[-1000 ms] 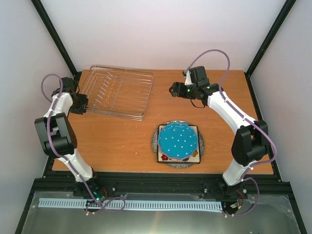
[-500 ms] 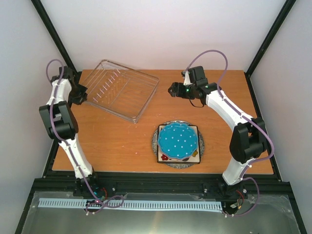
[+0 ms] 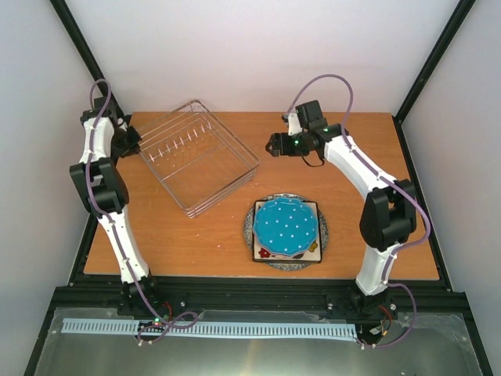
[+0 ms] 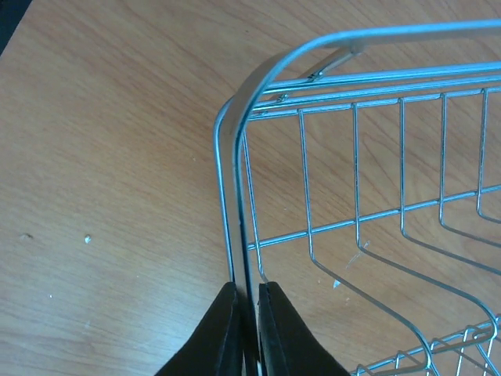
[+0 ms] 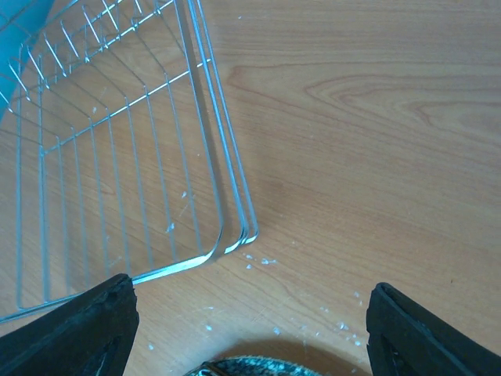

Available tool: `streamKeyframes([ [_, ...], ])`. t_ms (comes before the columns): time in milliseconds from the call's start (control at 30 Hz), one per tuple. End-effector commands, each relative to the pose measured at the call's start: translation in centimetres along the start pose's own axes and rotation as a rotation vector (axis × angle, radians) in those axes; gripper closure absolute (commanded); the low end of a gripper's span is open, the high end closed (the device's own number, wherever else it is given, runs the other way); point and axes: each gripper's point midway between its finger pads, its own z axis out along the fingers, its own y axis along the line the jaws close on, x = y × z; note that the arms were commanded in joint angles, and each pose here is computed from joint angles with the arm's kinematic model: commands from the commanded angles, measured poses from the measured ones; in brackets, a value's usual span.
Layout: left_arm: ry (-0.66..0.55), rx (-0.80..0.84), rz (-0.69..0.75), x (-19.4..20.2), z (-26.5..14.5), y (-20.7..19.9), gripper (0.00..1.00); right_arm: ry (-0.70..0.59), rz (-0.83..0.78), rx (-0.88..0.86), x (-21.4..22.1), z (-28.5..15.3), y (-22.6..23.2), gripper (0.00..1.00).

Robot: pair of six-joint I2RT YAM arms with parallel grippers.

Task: Load the plates into the dish rack
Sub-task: Adjust the dish rack at the center of the board.

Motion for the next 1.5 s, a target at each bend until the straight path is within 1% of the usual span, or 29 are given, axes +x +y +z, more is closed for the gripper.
streamKeyframes([
  [0, -0.071, 0.038, 0.217, -1.4, -0.7, -1.3, 0.92, 0.097, -0.164, 0.035, 0.8, 1.3, 0.5, 0.21],
  [33, -0.078, 0.030, 0.217, -1.6, -0.7, -1.2, 0.91, 0.110, -0.179, 0.053, 0.8, 1.7, 0.5, 0.21],
  [100, -0.085, 0.029, 0.209, -1.8, -0.8, -1.3, 0.84, 0.122, -0.202, 0.072, 0.7, 2.4, 0.7, 0.22],
  [167, -0.096, 0.041, 0.198, -2.0, -1.2, -1.6, 0.72, 0.129, -0.203, 0.075, 0.7, 2.9, 0.7, 0.25],
  [200, -0.104, 0.053, 0.196, -2.1, -1.5, -1.9, 0.66, 0.130, -0.202, 0.065, 0.7, 3.1, 0.9, 0.28],
  [267, -0.119, 0.065, 0.193, -2.1, -2.0, -2.1, 0.56, 0.134, -0.209, 0.059, 0.8, 3.6, 1.2, 0.38],
  [333, -0.137, 0.068, 0.181, -2.2, -2.7, -2.2, 0.52, 0.145, -0.229, 0.056, 0.9, 4.0, 1.7, 0.45],
  [433, -0.157, 0.053, 0.147, -2.2, -4.1, -2.1, 0.46, 0.162, -0.254, 0.060, 1.2, 5.2, 2.1, 0.49],
  [533, -0.185, 0.020, 0.113, -1.9, -5.5, -1.5, 0.40, 0.168, -0.257, 0.058, 1.1, 6.2, 2.3, 0.49],
  [633, -0.210, 0.012, 0.080, -1.3, -6.9, -1.2, 0.36, 0.169, -0.260, 0.058, 0.8, 7.1, 2.3, 0.50],
  [700, -0.240, 0.018, 0.049, -0.8, -8.3, -1.1, 0.30, 0.179, -0.258, 0.056, 0.8, 7.8, 2.3, 0.51],
  [800, -0.266, 0.038, 0.008, 0.5, -9.5, -0.9, 0.28, 0.189, -0.257, 0.047, 1.0, 8.6, 2.6, 0.53],
  [900, -0.300, 0.089, -0.022, 1.8, -10.9, -1.3, 0.28, 0.197, -0.261, 0.048, 1.3, 9.5, 2.9, 0.55],
  [1000, -0.311, 0.101, -0.037, 3.3, -11.1, -0.8, 0.28, 0.201, -0.263, 0.046, 1.5, 10.1, 3.3, 0.58],
  [1133, -0.310, 0.062, -0.043, 4.4, -11.2, 0.3, 0.28, 0.199, -0.267, 0.043, 1.4, 10.8, 3.9, 0.61],
  [1400, -0.295, 0.030, -0.034, 5.5, -10.9, 1.2, 0.28, 0.212, -0.266, 0.078, 1.6, 11.9, 3.9, 0.74],
  [1467, -0.297, 0.027, -0.032, 5.6, -11.0, 1.3, 0.28, 0.225, -0.264, 0.090, 1.9, 12.1, 3.6, 0.75],
])
